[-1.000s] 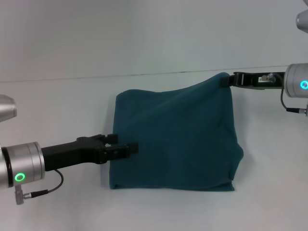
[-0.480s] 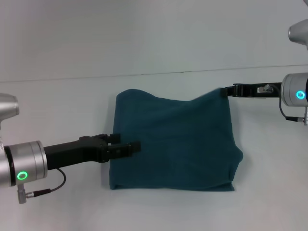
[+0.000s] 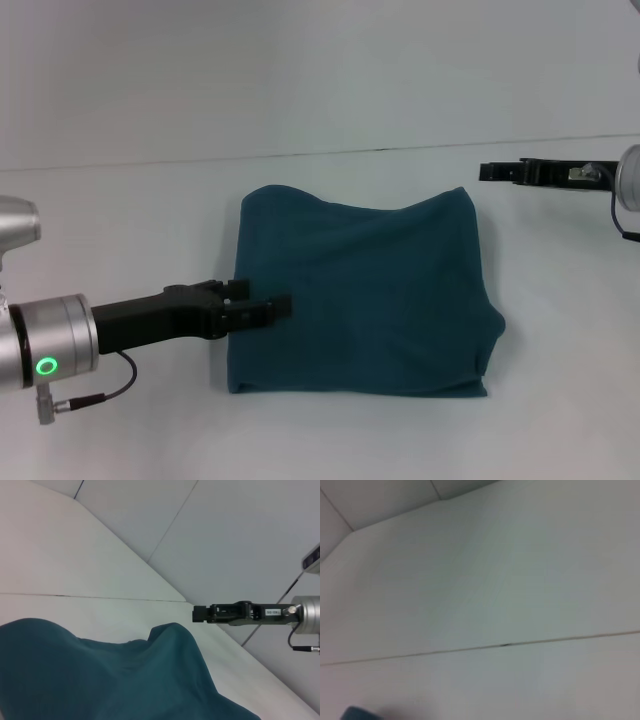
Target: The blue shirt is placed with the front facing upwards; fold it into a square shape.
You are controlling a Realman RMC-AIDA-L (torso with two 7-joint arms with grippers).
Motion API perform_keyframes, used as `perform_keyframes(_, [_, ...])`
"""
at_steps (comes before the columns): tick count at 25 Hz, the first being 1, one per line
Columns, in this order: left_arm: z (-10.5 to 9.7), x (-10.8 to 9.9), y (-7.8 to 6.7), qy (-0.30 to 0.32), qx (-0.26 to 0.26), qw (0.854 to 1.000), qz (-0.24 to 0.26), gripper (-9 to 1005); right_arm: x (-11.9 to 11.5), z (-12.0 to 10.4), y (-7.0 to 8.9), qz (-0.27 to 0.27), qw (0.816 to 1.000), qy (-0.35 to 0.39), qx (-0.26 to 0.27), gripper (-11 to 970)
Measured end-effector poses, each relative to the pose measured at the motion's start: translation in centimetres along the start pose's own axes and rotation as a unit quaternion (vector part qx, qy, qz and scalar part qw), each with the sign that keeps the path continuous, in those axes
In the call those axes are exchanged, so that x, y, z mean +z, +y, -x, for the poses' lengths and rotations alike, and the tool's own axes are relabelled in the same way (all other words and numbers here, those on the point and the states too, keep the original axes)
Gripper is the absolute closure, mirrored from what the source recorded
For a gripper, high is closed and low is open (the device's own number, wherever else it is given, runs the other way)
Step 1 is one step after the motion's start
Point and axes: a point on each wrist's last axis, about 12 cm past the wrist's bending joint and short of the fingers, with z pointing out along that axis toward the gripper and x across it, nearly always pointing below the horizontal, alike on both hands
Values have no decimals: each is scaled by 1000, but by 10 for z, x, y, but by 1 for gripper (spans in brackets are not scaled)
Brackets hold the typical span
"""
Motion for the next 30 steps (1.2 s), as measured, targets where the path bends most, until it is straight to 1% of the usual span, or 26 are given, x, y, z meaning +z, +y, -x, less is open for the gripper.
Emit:
perform_keyframes(3, [0,0,0,-1,0,1000,1,60,-3,7,11,26,999,2,-23,344])
perform_keyframes(4, [0,0,0,-1,0,1000,1,60,-5,9,20,50,998,9,-41,296])
perform_keyframes(5, [0,0,0,-1,0,1000,1,60,-5,9,20,50,998,9,-41,281])
perform_keyframes(9, [-4,3,-1,2,-7,1000,-4,60,-7,4,30,89,994,31,-64,223])
perform_keyframes(11, [-5,4,-1,3,-8,1000,-5,60,-8,-1,32,102,992,41,-66,223])
perform_keyframes(16, [-8,2,0,-1,-13,1000,-2,60,-18,-20,26,125,989,65,-50,222])
perform_keyframes(17, [-8,1,0,-1,-13,1000,-1,60,-23,-23,23,128,988,69,-46,222])
perform_keyframes(18, [-7,1,0,-2,-12,1000,0,60,-32,-29,19,139,987,71,-39,221])
perform_keyframes(19, [-7,1,1,-2,-12,1000,2,60,-32,-29,19,139,987,71,-39,221])
perform_keyframes(23, [-6,0,3,-3,-11,1000,9,60,-54,-37,9,158,985,64,-16,224])
perform_keyframes(25, [-6,1,3,-3,-11,1000,10,60,-64,-42,2,164,984,73,4,225])
perform_keyframes(30, [-7,1,2,-3,-11,1000,9,60,-81,-56,-10,169,980,98,39,232])
